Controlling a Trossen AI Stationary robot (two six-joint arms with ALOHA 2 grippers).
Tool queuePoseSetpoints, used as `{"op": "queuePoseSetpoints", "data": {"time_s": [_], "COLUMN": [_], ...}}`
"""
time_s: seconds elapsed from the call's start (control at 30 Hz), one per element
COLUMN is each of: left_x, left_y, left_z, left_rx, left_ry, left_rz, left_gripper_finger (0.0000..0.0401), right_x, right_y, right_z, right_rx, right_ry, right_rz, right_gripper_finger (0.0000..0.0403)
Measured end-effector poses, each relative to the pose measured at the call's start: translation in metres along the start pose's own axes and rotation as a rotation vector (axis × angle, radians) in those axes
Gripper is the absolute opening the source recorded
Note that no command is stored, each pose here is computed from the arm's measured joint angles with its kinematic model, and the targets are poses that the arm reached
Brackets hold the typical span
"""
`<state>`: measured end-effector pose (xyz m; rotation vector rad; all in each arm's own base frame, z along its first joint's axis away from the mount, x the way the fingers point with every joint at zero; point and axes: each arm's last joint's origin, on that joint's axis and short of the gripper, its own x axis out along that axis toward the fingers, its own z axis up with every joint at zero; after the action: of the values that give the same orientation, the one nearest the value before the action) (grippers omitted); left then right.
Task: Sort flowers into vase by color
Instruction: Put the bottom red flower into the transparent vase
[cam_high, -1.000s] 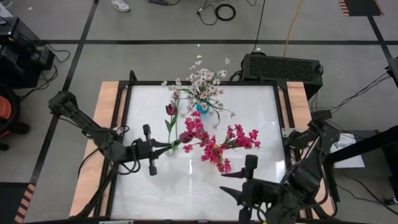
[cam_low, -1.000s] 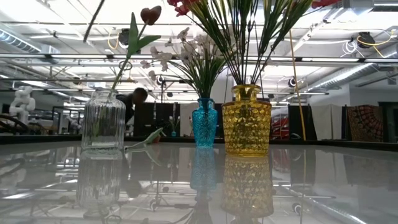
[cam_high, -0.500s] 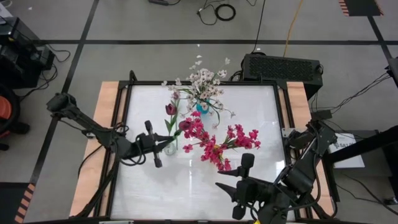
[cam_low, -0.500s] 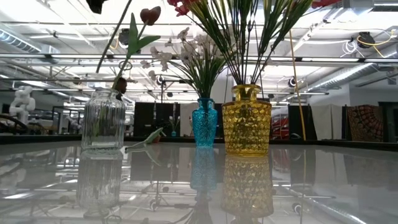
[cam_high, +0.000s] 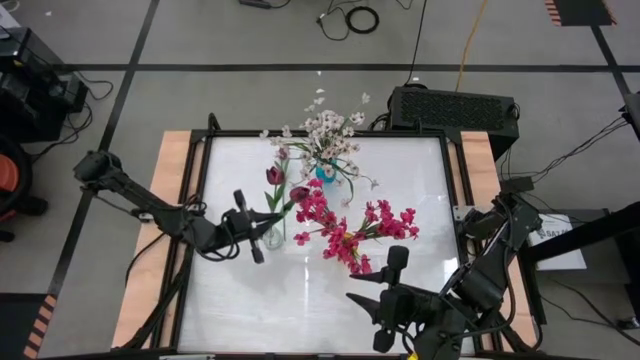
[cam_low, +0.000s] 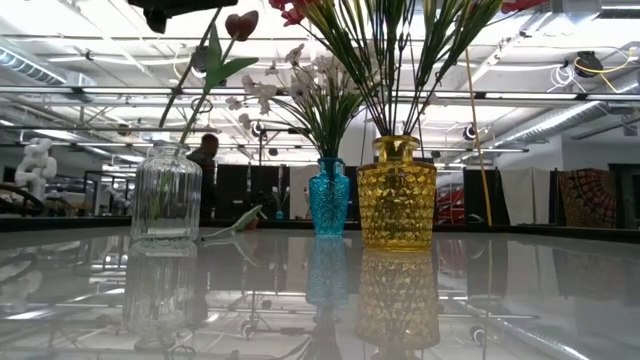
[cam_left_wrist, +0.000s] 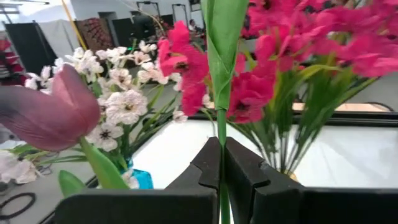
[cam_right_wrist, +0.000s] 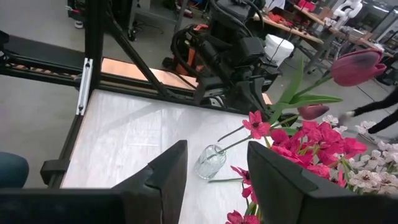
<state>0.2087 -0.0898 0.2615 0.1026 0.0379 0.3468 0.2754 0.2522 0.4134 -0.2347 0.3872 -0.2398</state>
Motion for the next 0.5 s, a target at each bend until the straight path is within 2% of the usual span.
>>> {"op": "queuePoseSetpoints", "data": {"time_s": [0.5], "left_x": [0.007], "left_y": [-0.006], "left_z": [-0.01], "left_rx": [0.016], "left_ry": [0.031], "left_rz": [0.037], "left_gripper_finger": [0.0013], "right_x": [0.0], "right_y": [0.0], "right_z": [0.0], "right_rx": [0.001], "right_ry": [-0.002], "right_rz": [0.001], "right_gripper_finger": [0.016]}}
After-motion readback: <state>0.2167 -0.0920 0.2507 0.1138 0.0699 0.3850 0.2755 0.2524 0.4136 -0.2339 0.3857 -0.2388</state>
